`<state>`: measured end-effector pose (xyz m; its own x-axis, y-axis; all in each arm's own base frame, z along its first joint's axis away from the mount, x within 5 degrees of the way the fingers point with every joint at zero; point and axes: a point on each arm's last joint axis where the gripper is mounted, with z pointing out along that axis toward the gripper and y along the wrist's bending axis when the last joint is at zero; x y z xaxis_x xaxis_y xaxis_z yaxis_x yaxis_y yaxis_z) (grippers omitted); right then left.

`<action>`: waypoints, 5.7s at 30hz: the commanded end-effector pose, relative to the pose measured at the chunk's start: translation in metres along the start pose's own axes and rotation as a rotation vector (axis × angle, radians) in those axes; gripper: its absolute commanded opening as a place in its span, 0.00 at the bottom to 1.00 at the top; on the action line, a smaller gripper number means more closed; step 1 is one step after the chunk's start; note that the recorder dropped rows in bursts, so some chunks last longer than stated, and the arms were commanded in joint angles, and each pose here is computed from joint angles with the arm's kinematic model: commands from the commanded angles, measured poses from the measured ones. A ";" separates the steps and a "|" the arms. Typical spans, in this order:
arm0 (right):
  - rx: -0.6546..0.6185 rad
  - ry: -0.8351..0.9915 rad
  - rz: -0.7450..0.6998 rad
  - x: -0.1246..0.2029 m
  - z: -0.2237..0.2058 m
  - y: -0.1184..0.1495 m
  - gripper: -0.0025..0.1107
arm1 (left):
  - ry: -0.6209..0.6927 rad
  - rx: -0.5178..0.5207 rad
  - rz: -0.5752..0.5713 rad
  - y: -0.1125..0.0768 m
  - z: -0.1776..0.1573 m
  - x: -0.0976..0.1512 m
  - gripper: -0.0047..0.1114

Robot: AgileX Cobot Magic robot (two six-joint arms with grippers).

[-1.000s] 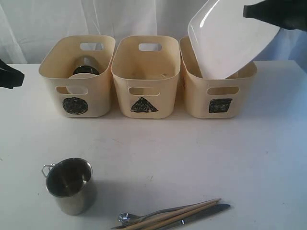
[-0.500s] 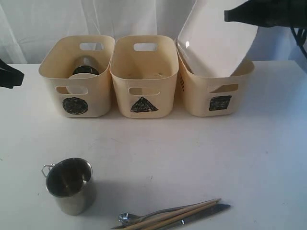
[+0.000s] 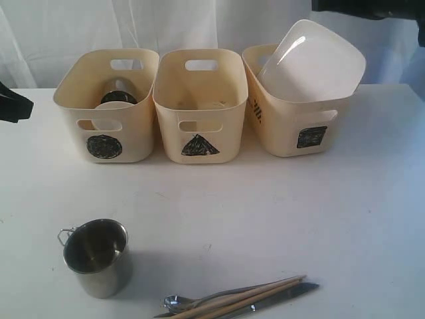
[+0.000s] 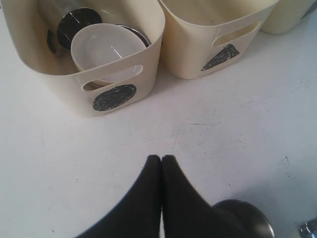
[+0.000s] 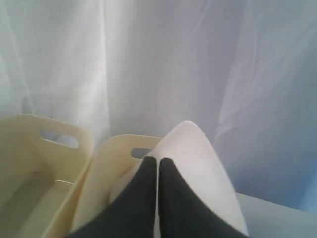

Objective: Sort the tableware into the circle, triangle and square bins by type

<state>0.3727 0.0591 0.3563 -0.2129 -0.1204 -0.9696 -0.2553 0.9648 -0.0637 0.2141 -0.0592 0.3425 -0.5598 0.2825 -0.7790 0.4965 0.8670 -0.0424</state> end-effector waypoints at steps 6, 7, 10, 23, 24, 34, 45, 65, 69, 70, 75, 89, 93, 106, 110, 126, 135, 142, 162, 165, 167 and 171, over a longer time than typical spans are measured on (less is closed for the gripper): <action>-0.429 0.336 0.059 0.047 -0.092 0.058 0.02 | 0.011 0.009 -0.007 -0.001 0.000 0.003 0.04; -0.484 0.406 0.068 0.065 -0.107 0.068 0.02 | 0.011 0.009 -0.007 -0.001 0.000 0.003 0.04; -0.620 0.567 0.096 0.101 -0.132 0.089 0.02 | 0.011 0.009 -0.017 -0.001 0.000 0.003 0.04; -0.756 0.973 0.106 0.201 -0.156 0.133 0.02 | 0.013 0.009 -0.026 -0.001 0.001 0.003 0.04; -0.748 0.978 0.102 0.204 -0.153 0.134 0.02 | 0.013 0.009 -0.026 -0.001 0.001 0.003 0.04; -0.628 1.032 0.085 0.233 -0.126 0.138 0.02 | 0.018 0.010 -0.028 0.000 0.003 0.003 0.04; -0.558 1.099 0.089 0.258 -0.110 0.137 0.02 | 0.018 0.010 -0.028 0.000 0.003 0.003 0.04; -0.449 0.984 0.093 0.250 -0.071 0.138 0.02 | 0.018 0.010 -0.028 0.000 0.003 0.003 0.04; -0.439 0.993 0.095 0.254 -0.062 0.140 0.02 | 0.017 0.010 -0.030 0.000 0.003 0.003 0.04; -0.440 0.999 0.096 0.256 -0.060 0.140 0.02 | 0.017 0.010 -0.030 0.000 0.003 0.003 0.04; -0.435 1.020 0.098 0.263 -0.049 0.143 0.02 | 0.019 0.011 -0.030 -0.001 0.003 0.003 0.04; -0.579 0.974 0.087 0.228 -0.063 0.149 0.02 | 0.019 0.011 -0.030 -0.001 0.003 0.003 0.04; -0.685 0.953 0.010 0.210 -0.080 0.150 0.02 | 0.019 0.011 -0.030 -0.001 0.003 0.003 0.04; -0.626 1.151 -0.043 0.212 -0.104 0.159 0.02 | 0.016 0.009 -0.030 0.000 0.003 0.003 0.04; -0.635 1.161 -0.070 0.213 -0.110 0.171 0.02 | 0.016 0.009 -0.030 0.000 0.003 0.003 0.04; -0.610 1.202 -0.015 0.215 -0.115 0.179 0.45 | 0.014 0.008 -0.030 0.000 0.003 0.003 0.04; -0.575 1.136 -0.003 0.216 -0.102 0.182 0.44 | 0.017 0.010 -0.032 0.000 0.003 0.003 0.04; -0.480 1.067 0.233 0.189 -0.084 0.191 0.34 | 0.017 0.010 -0.032 0.000 0.003 0.003 0.04; -0.411 0.960 0.267 0.185 -0.074 0.188 0.32 | 0.095 0.073 -0.042 -0.006 0.002 0.010 0.04; -0.390 0.970 0.282 0.186 -0.074 0.187 0.22 | 0.123 0.092 -0.042 -0.008 0.002 0.012 0.04; -0.393 0.990 0.269 0.187 -0.075 0.186 0.15 | 0.127 0.095 -0.042 -0.008 0.002 0.013 0.04; -0.400 1.013 0.182 0.190 -0.077 0.183 0.12 | 0.146 0.149 -0.062 -0.013 0.001 0.014 0.04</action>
<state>0.2123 0.1983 0.1804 -0.9203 -0.2482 -0.3025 -0.3515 0.8641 0.3603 0.2055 -0.0631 0.3336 -0.6483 0.3109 -0.6950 0.5327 0.8375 -0.1221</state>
